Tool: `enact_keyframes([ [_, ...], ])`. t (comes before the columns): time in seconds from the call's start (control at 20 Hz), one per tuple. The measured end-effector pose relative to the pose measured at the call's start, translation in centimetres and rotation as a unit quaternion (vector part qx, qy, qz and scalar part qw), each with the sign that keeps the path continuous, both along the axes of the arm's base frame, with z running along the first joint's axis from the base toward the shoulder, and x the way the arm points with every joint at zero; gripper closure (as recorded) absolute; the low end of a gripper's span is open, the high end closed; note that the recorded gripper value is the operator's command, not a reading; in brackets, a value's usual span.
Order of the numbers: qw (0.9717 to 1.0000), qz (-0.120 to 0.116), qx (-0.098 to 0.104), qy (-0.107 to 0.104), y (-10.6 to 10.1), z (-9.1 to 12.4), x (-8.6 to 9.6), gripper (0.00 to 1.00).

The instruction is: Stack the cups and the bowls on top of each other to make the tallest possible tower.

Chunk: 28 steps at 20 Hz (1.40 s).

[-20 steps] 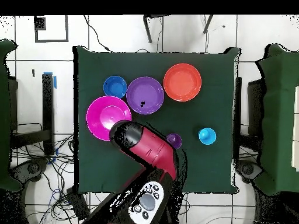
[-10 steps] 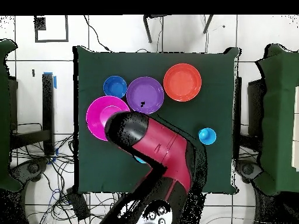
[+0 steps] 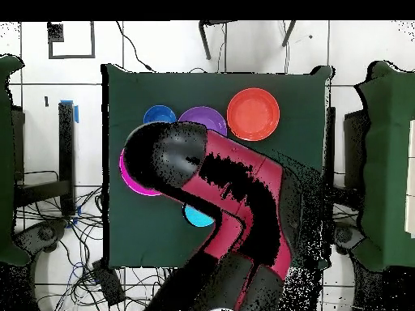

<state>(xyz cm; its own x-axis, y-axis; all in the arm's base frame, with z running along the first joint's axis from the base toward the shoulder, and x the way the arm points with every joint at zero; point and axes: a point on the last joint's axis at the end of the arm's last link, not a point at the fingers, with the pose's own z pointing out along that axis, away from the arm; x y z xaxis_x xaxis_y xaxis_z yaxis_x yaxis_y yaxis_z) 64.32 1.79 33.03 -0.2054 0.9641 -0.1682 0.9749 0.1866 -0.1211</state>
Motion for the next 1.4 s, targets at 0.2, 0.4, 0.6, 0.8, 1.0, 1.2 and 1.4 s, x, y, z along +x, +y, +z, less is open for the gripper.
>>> enact_keyframes([
  [0.2, 0.9973, 0.005, -0.031, -0.067, -3.8, 0.1, 2.8, 0.0],
  [0.4, 0.987, 0.005, -0.067, -0.146, -8.8, -2.1, 5.7, 0.0],
  [0.6, 0.9755, 0.006, -0.094, -0.199, -12.3, -5.5, 7.4, 0.0],
  [0.8, 0.9669, 0.017, -0.114, -0.228, -14.2, -10.1, 7.5, 0.0],
  [1.0, 0.965, 0.023, -0.11, -0.237, -14.8, -13.6, 7.1, 0.0],
  [1.2, 0.9675, 0.022, -0.09, -0.235, -15.2, -17.4, 6.3, 0.0],
  [1.4, 0.9713, 0.02, -0.068, -0.227, -15.6, -21.0, 5.3, 0.0],
])
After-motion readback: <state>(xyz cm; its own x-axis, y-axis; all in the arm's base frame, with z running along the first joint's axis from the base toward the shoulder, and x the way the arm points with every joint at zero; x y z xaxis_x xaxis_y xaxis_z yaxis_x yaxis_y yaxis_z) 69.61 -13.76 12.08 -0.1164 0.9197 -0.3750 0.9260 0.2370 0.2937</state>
